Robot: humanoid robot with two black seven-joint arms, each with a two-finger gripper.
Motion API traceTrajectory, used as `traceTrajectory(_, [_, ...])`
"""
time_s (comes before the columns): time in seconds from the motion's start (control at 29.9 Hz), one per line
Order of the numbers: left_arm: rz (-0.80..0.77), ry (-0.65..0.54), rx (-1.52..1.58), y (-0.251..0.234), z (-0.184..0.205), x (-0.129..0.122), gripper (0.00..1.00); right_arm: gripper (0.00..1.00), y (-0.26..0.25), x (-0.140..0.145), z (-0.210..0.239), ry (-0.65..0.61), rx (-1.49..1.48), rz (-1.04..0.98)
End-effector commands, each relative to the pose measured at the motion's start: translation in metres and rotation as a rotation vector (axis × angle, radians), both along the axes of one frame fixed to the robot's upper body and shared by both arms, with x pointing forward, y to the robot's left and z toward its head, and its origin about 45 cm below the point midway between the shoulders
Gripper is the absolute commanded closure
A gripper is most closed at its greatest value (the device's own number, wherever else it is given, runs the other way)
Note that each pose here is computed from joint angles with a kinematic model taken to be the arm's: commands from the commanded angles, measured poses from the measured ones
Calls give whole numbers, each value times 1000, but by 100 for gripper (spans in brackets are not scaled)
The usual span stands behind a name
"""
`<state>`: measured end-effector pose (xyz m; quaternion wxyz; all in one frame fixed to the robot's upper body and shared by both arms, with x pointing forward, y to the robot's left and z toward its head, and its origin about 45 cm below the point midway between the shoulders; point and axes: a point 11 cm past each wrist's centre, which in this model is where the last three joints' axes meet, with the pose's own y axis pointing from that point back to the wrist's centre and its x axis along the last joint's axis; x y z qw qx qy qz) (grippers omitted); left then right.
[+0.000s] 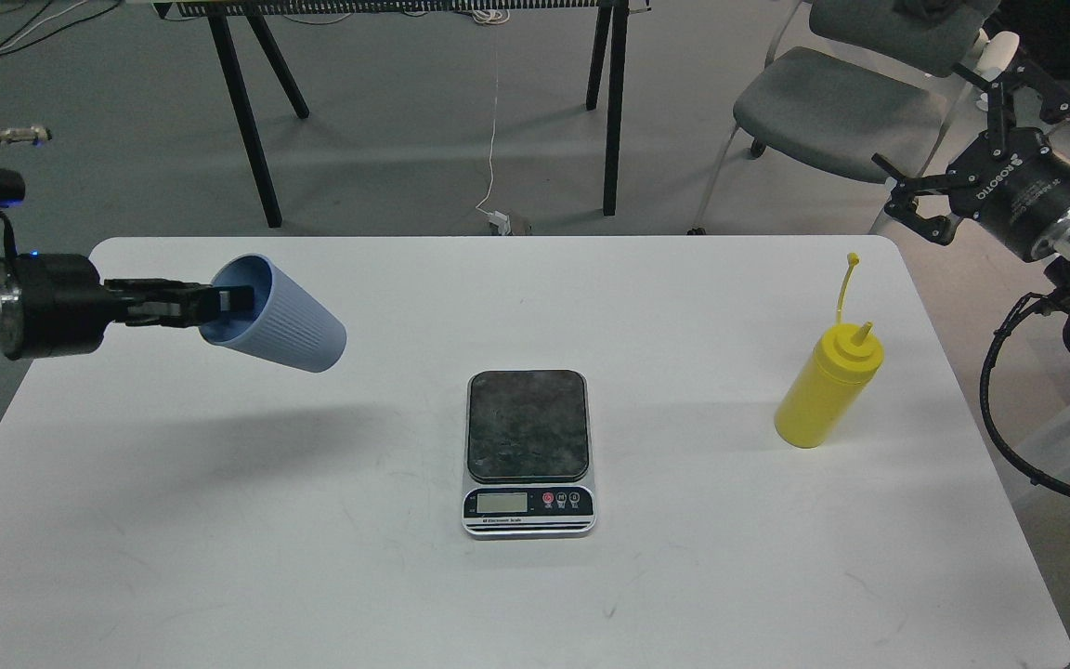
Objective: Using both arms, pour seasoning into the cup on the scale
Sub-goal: 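Lift the cup with the left gripper and carry it over the scale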
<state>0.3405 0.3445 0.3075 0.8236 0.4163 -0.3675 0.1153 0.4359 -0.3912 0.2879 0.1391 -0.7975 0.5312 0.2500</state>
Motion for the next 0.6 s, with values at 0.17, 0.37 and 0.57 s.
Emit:
traceTrajectory(0.17, [-267, -20, 52, -85, -5, 11, 97, 0, -1, 0, -1, 2, -1, -3])
traceTrajectory(0.37, [-324, -3, 31, -132, -23, 35, 97, 0, -1, 0, 0, 1, -1, -4])
traceTrajectory(0.57, [-354, 18, 46, -165, -41, 49, 96, 0, -1, 0, -1, 4, -2, -4])
